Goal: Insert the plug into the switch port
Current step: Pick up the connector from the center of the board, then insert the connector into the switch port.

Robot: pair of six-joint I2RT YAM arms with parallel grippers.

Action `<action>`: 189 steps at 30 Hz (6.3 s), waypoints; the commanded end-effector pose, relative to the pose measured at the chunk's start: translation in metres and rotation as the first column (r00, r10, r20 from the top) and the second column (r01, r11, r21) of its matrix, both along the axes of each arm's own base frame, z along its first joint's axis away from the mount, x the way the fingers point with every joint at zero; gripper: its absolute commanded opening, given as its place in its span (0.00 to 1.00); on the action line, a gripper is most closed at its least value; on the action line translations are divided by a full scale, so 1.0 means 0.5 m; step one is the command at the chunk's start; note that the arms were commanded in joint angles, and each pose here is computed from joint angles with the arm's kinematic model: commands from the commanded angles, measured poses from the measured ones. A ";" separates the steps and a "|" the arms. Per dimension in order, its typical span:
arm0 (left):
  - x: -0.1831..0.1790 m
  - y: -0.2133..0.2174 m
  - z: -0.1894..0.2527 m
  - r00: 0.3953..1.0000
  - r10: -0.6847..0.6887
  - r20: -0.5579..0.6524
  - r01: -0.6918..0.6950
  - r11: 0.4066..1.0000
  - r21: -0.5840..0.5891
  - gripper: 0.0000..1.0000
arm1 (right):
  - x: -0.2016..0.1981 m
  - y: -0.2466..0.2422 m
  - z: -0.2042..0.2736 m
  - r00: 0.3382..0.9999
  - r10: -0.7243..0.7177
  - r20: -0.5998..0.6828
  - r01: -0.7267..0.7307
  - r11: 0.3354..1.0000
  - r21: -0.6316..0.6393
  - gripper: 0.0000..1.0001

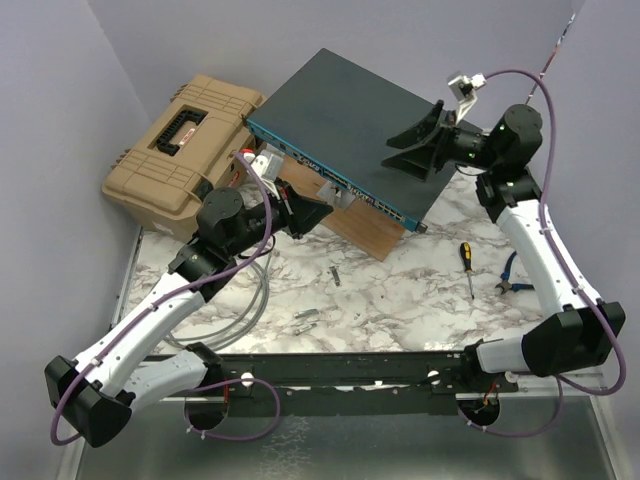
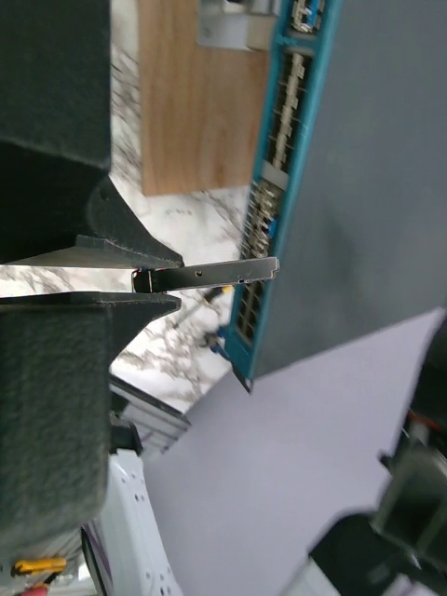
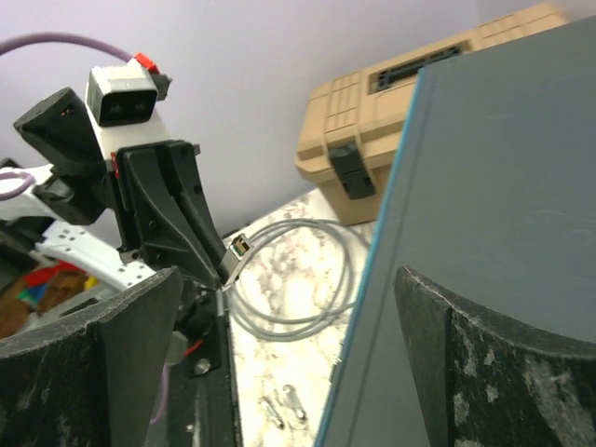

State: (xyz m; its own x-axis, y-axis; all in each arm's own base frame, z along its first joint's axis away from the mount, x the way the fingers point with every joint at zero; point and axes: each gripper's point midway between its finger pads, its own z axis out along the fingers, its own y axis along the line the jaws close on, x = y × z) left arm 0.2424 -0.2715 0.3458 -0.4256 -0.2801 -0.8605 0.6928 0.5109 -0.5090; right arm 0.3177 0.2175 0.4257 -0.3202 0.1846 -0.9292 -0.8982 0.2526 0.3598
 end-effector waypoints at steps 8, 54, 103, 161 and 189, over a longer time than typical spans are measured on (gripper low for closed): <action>-0.009 -0.045 0.123 0.989 -0.105 0.107 0.131 0.950 -0.282 0.00 | -0.040 0.098 -0.025 0.967 0.204 -0.154 -0.184 0.974 0.135 0.90; 0.043 -0.065 0.080 0.991 -0.047 0.126 0.073 0.975 -0.209 0.50 | -0.053 0.153 -0.015 0.932 0.271 -0.242 -0.211 0.946 0.247 0.08; 0.131 -0.081 0.032 0.941 0.334 0.056 -0.336 0.905 0.260 0.38 | 0.086 0.125 -0.135 0.578 -0.198 -0.792 0.305 0.952 -0.015 0.00; 0.131 0.046 0.005 0.905 0.359 0.228 -0.425 0.780 0.459 0.00 | 0.134 0.060 -0.078 0.677 -0.288 -0.677 0.376 0.927 -0.018 0.60; 0.131 0.155 -0.079 0.936 0.289 0.199 -0.351 0.767 0.537 0.00 | 0.202 -0.478 -0.127 0.295 -0.801 -0.521 0.877 0.443 -0.184 1.00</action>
State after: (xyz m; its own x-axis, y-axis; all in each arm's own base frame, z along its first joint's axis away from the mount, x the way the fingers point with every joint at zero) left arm 0.3099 -0.1909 0.2999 -0.3424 0.1574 -0.9263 0.4286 0.9035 -0.0049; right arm 0.4217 0.0037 0.3889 -0.2974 0.7077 -0.6409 -0.0029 0.6706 0.7418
